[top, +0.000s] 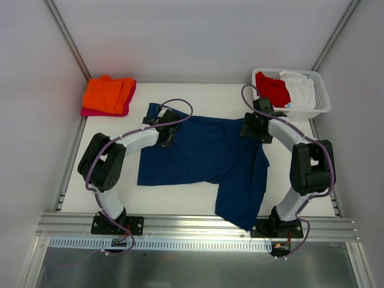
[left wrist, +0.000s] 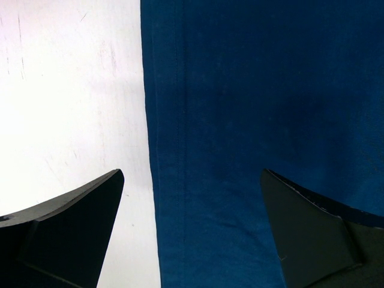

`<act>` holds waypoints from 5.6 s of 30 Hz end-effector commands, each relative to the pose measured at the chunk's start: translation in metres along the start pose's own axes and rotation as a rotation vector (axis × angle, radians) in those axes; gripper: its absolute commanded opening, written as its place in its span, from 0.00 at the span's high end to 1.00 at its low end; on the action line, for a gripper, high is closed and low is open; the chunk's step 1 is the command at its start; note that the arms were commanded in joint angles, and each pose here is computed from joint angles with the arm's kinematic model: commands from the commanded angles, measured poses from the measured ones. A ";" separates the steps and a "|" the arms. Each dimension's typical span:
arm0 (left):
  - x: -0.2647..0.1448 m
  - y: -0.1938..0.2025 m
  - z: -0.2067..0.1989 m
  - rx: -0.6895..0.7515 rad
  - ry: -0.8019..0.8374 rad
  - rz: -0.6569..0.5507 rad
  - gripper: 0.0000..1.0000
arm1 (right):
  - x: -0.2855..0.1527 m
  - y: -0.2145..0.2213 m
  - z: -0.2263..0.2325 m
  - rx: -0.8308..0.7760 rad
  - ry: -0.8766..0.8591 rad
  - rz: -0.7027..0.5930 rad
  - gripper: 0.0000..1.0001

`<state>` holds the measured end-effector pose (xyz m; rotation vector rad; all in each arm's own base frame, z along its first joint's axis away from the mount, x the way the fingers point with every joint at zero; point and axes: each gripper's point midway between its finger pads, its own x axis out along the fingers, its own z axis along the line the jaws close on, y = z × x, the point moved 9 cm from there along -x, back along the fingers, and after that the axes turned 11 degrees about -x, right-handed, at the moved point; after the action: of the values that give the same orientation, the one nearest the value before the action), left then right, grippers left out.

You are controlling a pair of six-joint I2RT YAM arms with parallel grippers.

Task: Fold and stack the t-shirts
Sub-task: Flatten out the tshirt

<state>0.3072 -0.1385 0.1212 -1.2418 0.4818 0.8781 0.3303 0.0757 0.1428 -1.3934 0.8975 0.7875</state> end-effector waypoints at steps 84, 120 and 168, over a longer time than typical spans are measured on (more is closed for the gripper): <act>0.001 -0.003 -0.006 -0.001 0.018 -0.024 0.01 | -0.019 -0.011 0.003 -0.040 0.052 0.007 0.33; 0.001 0.001 -0.002 0.009 0.004 -0.023 0.01 | -0.005 0.007 0.002 -0.017 0.068 0.043 0.48; -0.003 0.003 -0.001 0.002 0.021 -0.032 0.01 | -0.012 -0.040 0.010 -0.044 0.039 -0.018 1.00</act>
<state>0.3067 -0.1382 0.1139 -1.2479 0.4788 0.8689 0.3484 0.0809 0.1576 -1.4563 0.9418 0.7728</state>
